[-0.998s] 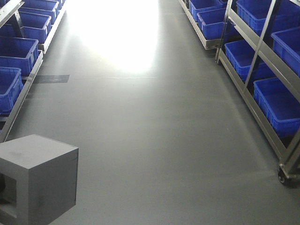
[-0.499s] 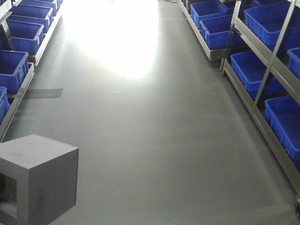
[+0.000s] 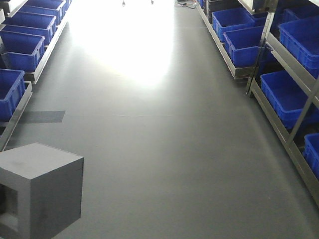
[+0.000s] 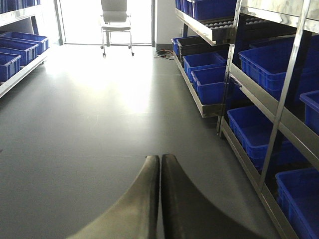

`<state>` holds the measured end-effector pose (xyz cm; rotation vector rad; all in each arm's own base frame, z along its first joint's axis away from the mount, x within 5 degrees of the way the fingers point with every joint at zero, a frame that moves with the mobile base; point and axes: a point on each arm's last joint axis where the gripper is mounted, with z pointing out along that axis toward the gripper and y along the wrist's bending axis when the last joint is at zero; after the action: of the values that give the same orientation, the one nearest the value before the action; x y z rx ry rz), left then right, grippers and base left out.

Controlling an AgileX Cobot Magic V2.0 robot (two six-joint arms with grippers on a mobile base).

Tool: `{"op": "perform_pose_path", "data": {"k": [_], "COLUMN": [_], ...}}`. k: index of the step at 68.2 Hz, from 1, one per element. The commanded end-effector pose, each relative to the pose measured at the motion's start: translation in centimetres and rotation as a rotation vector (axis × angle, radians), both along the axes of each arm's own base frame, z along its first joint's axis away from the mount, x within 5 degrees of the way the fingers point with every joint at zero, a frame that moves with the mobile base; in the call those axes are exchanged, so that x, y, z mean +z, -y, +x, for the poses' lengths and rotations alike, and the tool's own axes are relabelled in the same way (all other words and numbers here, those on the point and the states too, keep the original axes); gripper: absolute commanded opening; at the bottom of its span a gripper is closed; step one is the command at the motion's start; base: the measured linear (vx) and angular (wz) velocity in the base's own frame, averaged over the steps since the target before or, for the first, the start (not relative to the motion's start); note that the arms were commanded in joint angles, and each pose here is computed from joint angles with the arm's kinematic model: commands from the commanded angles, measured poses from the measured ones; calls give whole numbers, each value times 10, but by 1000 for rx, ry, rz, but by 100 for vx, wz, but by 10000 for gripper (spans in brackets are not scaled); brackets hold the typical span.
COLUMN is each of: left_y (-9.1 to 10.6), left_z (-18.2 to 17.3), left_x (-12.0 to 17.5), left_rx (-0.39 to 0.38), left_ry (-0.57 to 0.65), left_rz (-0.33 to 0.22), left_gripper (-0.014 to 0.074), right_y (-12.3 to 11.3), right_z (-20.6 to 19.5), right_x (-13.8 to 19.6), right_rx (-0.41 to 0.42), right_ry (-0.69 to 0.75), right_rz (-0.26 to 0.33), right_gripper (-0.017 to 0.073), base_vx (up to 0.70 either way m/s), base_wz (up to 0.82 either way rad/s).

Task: Sort gray base to blue bin
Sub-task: 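Drive down the aisle of blue bins toward the shelf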

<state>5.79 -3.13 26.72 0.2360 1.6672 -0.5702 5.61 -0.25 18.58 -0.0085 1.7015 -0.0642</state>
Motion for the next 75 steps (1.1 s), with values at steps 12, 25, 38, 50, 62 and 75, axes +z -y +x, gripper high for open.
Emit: {"op": "perform_pose_path", "data": {"k": [12, 25, 38, 50, 62, 75], "left_y": [2, 2, 2, 2, 2, 2], "left_z": [-2, -2, -2, -2, -2, -2], "left_x": [19, 19, 19, 19, 19, 19], "left_rx": [-32, -32, -32, -32, -32, -32], "left_ry": [106, 106, 106, 106, 106, 106], "left_rz": [-69, -69, -69, -69, -69, -69], "left_gripper": [-7, -7, -7, -7, -7, -7], "right_y": [0, 0, 0, 0, 0, 0], "right_z": [0, 0, 0, 0, 0, 0], "right_x": [5, 5, 5, 5, 5, 5], "right_rx": [5, 5, 5, 5, 5, 5], "right_ry": [79, 79, 79, 79, 79, 79], "right_rz": [-19, -19, -19, -19, -19, -19], "right_gripper": [-5, -5, -5, -5, -5, -5], "base_vx": [49, 49, 50, 50, 51, 51], "base_wz": [3, 3, 4, 5, 5, 6]}}
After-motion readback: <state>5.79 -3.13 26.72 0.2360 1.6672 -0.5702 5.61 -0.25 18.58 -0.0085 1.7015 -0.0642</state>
